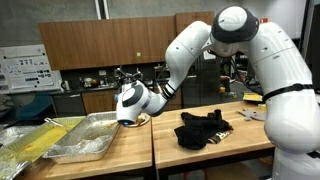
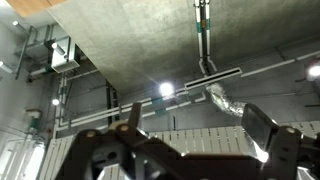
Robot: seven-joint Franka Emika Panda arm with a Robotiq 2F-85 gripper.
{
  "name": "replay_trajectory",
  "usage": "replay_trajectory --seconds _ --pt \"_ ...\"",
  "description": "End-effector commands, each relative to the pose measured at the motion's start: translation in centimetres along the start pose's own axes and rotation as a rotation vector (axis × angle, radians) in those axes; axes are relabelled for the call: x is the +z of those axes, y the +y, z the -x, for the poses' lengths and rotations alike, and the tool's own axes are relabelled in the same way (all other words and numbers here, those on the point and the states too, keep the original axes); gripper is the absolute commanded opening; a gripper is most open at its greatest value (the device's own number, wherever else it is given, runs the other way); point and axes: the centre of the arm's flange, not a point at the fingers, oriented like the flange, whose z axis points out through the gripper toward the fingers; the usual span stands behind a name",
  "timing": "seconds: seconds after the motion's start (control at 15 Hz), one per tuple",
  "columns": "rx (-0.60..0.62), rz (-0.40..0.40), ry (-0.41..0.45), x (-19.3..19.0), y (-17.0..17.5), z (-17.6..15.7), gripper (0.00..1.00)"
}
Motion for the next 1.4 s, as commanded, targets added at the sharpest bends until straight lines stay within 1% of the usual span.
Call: replay_trajectory --seconds 0.0,0.13,0.27,0.33,0.4,0.47,0.53,0.6,0.73,0.87,1.0,1.07,1.33 --pt "0.164 0.026 -0.090 -0.3 5.3 3.8 1.00" --pt "0.206 0.034 -0.188 -0.9 3.7 2.2 1.00" --pt "0.226 0.050 -0.304 -1.0 2.9 1.0 1.00" --pt "0.187 0.071 -0.371 -0.7 3.1 0.8 1.00" --pt "0.117 0.095 -0.404 -0.3 3.9 1.0 1.00" --pt "0.166 0.074 -0.329 -0.3 -1.0 -1.3 1.00" --pt "0.152 0.078 -0.343 -0.3 0.3 -0.4 1.00" --pt "0.149 0.083 -0.342 -0.1 0.7 0.0 1.00" --pt "0.156 0.081 -0.339 0.0 0.3 -0.2 1.00" --pt "0.169 0.068 -0.341 -0.8 -1.0 -0.8 1.00" --pt "0.259 0.120 -0.467 -1.4 -1.1 -0.1 1.00" --pt "0.278 0.128 -0.489 -1.5 -1.0 0.1 1.00" --pt "0.321 0.207 -0.649 -1.1 -0.5 0.8 1.00"
